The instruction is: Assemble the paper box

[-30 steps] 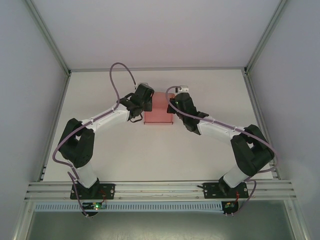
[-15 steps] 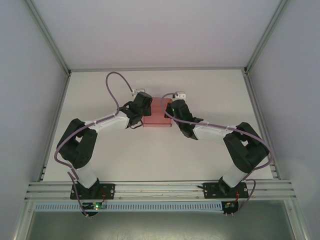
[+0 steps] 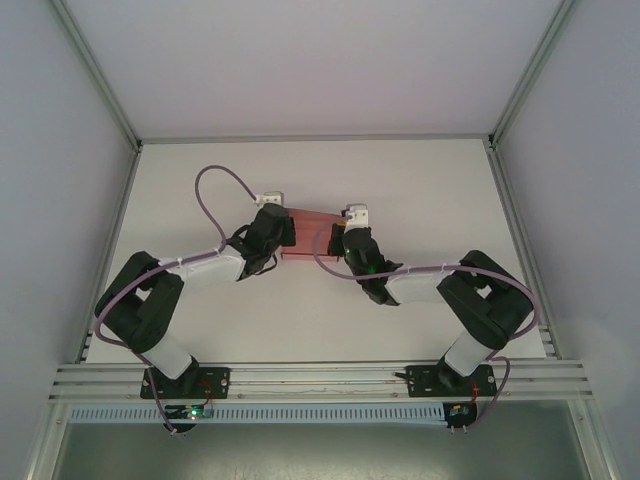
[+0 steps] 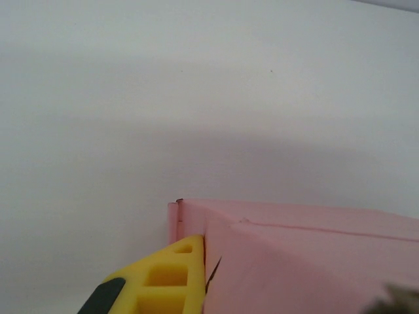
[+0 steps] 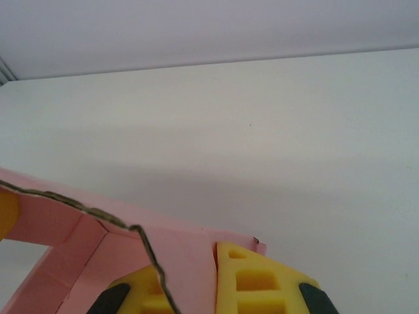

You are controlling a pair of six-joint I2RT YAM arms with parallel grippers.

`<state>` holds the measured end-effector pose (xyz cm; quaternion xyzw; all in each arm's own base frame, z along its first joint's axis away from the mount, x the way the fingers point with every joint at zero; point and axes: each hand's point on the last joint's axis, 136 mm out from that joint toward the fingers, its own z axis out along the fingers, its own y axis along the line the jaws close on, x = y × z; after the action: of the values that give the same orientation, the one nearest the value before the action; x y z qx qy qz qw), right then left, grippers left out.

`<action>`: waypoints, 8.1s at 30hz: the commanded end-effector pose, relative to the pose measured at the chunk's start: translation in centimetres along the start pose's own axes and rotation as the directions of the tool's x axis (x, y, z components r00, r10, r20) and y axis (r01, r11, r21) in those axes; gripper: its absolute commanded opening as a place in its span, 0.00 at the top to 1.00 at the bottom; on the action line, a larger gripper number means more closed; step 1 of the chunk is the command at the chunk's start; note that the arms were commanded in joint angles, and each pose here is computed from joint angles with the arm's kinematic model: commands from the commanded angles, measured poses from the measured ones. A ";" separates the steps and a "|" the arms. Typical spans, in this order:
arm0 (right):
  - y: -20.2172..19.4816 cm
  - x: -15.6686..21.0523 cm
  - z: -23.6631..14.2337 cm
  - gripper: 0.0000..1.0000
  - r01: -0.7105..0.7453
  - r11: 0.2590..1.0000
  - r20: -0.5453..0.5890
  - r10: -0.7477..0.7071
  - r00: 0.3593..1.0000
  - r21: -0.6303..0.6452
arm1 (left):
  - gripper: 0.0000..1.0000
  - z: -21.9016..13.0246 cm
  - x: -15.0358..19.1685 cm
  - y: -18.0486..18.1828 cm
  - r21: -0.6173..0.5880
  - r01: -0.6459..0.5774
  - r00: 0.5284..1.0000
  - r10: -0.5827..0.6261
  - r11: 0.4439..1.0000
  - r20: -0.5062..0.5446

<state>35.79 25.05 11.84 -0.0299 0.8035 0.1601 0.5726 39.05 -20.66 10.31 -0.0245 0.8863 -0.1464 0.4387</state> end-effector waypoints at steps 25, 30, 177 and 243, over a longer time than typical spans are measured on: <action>-2.7 5.3 -2.4 1.00 0.172 0.977 -0.047 -0.167 0.985 0.122 | 0.00 -10.2 3.2 1.3 0.033 -0.067 0.981 0.071 0.997 -0.182; -2.3 5.7 -2.3 1.00 0.182 0.977 -0.057 -0.177 0.983 0.110 | 0.00 -12.4 -0.1 0.6 0.039 0.067 0.993 -0.062 0.997 -0.101; -1.8 -4.0 -5.7 0.62 -0.911 0.333 -0.772 0.635 0.026 0.244 | 0.17 -7.8 2.1 -13.0 0.210 -0.966 0.221 0.912 0.154 0.345; -9.2 -11.9 -11.4 0.11 -0.222 0.955 -0.218 0.178 0.960 -0.198 | 0.72 -6.8 9.3 -7.0 0.814 -0.485 0.239 0.943 0.321 -0.230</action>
<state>31.95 10.53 25.09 0.0227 0.8157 0.3298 0.4747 28.18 -29.13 10.43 0.6295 0.7431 -0.1885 0.1261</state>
